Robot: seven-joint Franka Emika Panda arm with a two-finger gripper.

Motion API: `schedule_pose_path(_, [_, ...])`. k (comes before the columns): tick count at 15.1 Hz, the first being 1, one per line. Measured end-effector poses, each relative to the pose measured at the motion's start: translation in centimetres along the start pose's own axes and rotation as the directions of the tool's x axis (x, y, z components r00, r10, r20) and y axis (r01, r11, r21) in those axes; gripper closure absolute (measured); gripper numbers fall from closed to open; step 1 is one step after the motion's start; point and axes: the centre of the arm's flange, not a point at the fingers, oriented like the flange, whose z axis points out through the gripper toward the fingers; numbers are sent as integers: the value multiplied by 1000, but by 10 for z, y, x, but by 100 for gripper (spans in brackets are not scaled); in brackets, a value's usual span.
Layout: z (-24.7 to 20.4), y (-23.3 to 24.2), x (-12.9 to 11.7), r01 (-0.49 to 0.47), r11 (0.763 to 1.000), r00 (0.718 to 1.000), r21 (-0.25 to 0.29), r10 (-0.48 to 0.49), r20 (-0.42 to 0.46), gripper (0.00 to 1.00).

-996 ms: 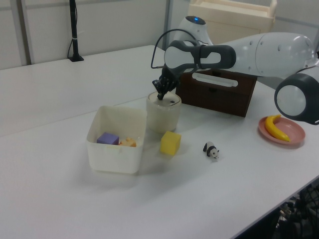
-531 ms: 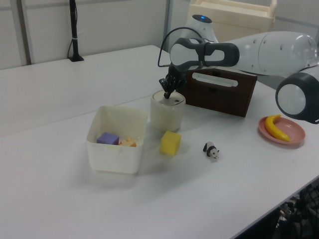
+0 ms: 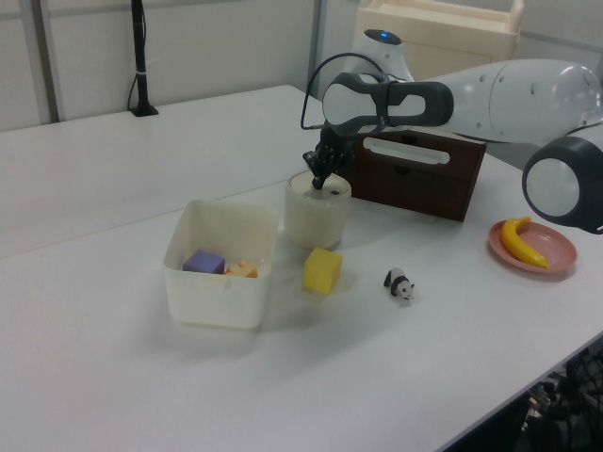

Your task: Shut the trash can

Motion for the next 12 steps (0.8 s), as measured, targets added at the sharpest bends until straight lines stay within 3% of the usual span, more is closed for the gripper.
schedule_pose_path(3, [-3,-1,0,-6,1000,1000,10,5,4,99])
schedule_pose_path(6, [-28,-7,-4,1,1000,999,25,-2,34,92])
schedule_pose_path(9, [-80,-12,-13,13,999,997,39,-15,70,64])
schedule_pose_path(12, [-131,-11,-44,45,999,977,8,-46,209,34])
